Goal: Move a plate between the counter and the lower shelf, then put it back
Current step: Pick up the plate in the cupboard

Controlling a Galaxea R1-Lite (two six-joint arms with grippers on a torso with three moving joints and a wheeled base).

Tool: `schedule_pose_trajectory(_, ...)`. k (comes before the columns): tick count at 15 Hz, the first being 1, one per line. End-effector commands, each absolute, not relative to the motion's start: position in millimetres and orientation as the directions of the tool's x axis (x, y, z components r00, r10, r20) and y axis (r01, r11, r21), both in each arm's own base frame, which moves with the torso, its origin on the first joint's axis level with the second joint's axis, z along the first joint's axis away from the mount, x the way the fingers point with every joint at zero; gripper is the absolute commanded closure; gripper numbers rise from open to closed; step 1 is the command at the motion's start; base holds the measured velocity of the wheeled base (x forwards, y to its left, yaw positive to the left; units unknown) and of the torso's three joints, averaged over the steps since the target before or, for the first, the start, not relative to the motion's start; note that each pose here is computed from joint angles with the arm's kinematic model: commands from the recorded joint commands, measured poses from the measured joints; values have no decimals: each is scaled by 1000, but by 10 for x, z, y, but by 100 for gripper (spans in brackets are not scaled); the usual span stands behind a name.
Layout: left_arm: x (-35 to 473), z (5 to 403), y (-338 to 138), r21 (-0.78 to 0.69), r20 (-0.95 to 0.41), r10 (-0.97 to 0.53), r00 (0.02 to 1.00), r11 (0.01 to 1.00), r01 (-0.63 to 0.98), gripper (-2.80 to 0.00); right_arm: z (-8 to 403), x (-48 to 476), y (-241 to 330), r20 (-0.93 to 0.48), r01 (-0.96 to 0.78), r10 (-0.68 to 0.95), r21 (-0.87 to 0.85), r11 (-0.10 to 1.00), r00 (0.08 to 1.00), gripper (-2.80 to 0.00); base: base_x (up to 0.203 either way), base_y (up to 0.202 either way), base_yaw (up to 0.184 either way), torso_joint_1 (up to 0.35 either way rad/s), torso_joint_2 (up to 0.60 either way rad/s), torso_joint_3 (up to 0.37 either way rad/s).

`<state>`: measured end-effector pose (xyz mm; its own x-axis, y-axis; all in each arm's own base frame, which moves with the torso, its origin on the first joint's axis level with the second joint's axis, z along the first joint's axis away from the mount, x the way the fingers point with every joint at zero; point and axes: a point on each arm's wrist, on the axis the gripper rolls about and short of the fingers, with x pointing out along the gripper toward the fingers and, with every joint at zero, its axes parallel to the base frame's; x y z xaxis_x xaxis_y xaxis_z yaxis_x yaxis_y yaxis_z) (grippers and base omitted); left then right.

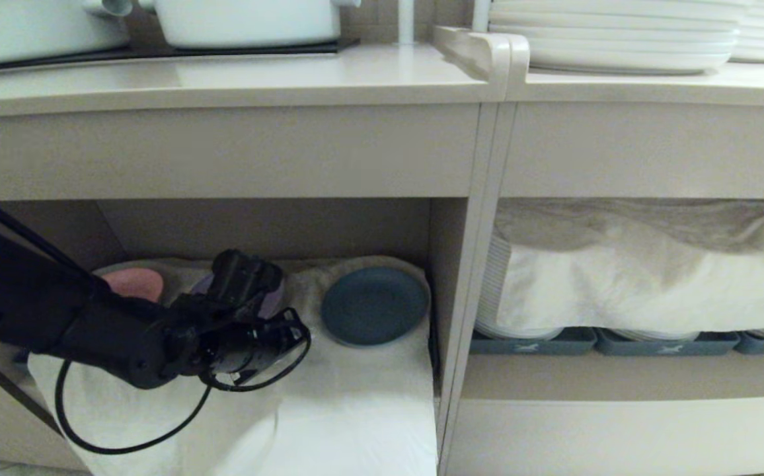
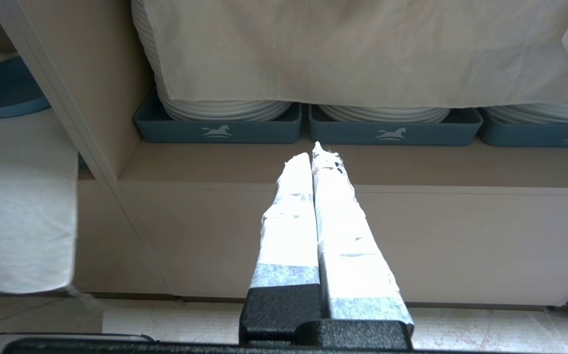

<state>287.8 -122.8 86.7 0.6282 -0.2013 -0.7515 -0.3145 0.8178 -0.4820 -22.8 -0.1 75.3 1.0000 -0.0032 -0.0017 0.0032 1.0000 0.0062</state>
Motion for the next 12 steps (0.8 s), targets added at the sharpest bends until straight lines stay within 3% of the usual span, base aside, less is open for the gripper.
schedule_pose_trajectory(1, 2792, 908, -1191, -486, -748, -202, 632, 815, -316, 0, 754, -228, -1, -1, 3, -3, 6, 1000, 1000, 0, 0, 0, 0, 0, 0, 0)
schedule_pose_trajectory(7, 2421, 910, -1030, -462, -772, -188, 607, 823, -332, 0, 753, -228, -1, -2, 3, -3, 6, 1000, 1000, 0, 0, 0, 0, 0, 0, 0)
schedule_pose_trajectory(12, 2047, 1072, -920, -453, -736, -176, 654, 846, -282, 0, 753, -228, -1, -2, 3, -3, 6, 1000, 1000, 0, 0, 0, 0, 0, 0, 0)
